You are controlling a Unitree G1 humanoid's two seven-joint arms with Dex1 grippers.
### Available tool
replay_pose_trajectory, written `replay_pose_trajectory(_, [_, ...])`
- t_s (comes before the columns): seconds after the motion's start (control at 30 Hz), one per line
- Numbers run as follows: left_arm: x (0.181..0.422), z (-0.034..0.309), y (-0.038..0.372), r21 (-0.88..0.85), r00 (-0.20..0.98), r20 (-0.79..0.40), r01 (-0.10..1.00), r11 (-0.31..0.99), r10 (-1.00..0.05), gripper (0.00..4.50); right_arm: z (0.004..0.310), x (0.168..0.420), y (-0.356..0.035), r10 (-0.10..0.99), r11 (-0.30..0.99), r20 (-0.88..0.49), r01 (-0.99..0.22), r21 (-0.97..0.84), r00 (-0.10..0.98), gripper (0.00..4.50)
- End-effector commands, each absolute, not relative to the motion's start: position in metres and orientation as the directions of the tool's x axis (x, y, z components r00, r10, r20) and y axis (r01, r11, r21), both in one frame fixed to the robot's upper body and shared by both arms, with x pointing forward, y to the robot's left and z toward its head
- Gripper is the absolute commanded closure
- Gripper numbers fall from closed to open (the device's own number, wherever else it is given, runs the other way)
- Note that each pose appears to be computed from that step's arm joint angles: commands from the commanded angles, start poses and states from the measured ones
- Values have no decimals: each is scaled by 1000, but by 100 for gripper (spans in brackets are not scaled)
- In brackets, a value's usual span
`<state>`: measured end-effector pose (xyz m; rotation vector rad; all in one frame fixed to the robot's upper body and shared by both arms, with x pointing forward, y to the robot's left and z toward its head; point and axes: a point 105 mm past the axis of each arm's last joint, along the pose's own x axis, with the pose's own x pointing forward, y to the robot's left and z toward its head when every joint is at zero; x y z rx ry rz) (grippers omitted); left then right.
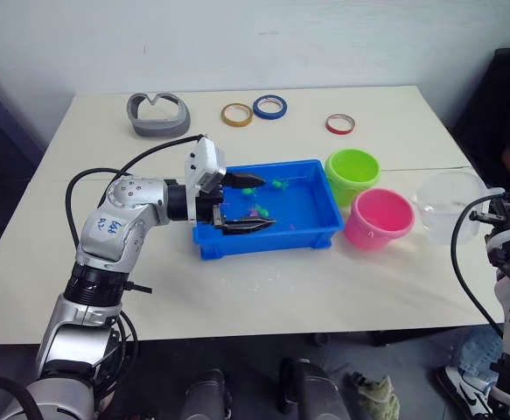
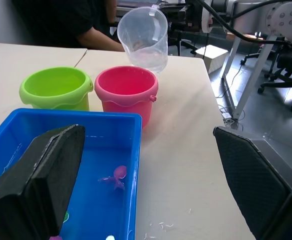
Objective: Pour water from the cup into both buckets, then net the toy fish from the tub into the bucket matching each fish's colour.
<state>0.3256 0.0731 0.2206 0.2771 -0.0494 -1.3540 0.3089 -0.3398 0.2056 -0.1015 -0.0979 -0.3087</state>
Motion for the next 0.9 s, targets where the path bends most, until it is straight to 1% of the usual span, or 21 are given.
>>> replay_pose_trajectory(0.03, [327,228,72,259,232,-133,947,192,-964,0,237,306,-329,-242,947,195,275,-165,951,447])
replay_pose_trajectory(0.13, [329,226,70,256,246,-139,945,205,-959,0,243,308,-324,-219,934,192,263,-241,957,447])
replay_pose_trajectory(0.33, [332,222,67,247,264,-158,944,221,-951,0,257,314,-319,-214,889,214,281,-361,953,447])
replay_pose_trajectory(0.9, [334,221,68,246,275,-167,942,230,-947,0,270,319,-302,-139,781,254,264,-566,957,447])
